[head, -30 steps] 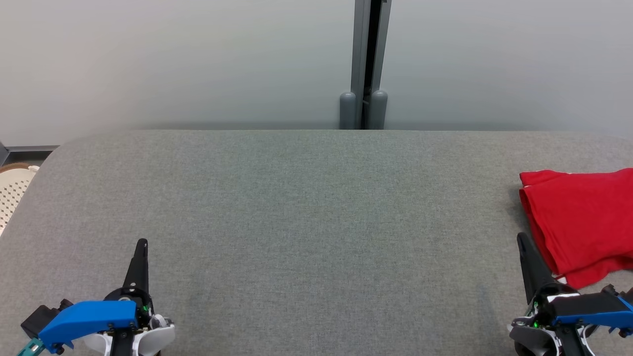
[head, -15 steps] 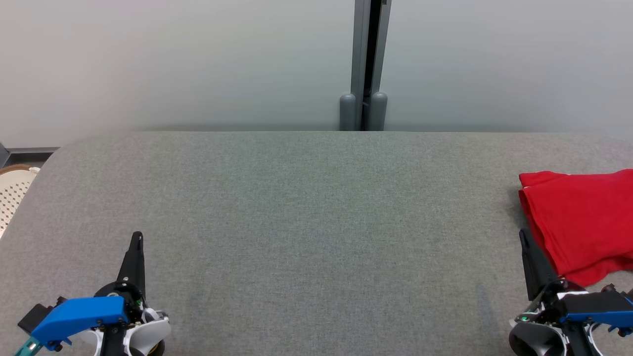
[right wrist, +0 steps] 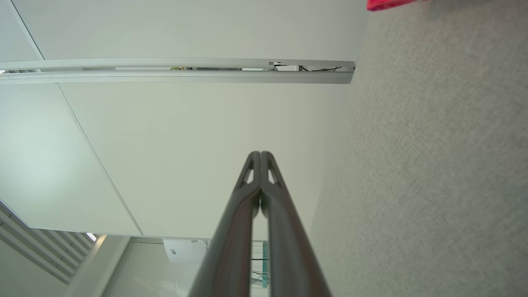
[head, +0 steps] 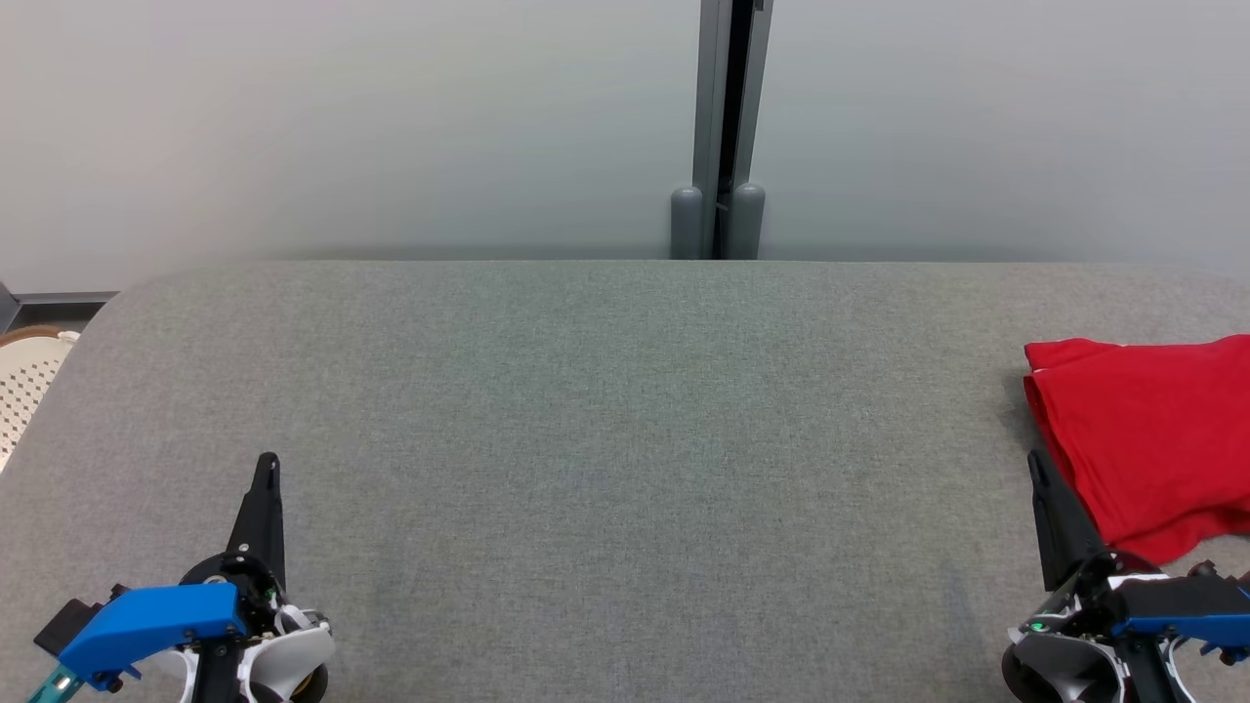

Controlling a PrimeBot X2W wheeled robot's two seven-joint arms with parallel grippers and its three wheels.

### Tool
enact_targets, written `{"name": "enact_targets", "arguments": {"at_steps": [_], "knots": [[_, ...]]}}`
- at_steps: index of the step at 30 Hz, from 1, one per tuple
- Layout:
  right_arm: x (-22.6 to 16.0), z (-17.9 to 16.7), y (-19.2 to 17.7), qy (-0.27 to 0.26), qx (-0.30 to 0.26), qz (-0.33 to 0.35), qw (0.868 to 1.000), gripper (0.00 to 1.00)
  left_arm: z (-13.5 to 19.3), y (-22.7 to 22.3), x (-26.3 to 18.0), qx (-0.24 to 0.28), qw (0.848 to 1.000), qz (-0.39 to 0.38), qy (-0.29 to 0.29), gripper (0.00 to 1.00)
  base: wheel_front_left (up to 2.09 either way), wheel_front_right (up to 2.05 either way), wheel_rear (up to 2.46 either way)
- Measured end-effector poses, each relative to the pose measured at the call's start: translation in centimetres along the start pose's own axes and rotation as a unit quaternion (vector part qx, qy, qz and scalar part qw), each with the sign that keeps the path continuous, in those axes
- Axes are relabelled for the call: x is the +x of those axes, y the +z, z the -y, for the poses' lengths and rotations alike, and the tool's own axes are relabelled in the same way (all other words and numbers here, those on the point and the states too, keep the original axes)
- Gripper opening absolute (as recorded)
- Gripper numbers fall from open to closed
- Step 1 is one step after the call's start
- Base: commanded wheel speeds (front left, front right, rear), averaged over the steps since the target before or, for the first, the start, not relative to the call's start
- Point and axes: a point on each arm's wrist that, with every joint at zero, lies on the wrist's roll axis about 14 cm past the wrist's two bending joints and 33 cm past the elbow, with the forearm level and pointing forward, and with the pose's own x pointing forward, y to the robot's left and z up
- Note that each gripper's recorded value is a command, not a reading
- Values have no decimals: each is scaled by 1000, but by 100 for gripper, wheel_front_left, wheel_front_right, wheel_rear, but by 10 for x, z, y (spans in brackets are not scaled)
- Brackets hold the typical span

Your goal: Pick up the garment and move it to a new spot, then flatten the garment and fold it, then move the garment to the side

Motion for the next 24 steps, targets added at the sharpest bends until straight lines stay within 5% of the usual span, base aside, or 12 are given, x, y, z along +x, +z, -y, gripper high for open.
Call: {"name": "enact_targets", "arguments": {"at_steps": [24], "knots": [[0,0,0,0,0,0,1000,0,0,0,0,0,1000,0,0,0,0,0,0]]}}
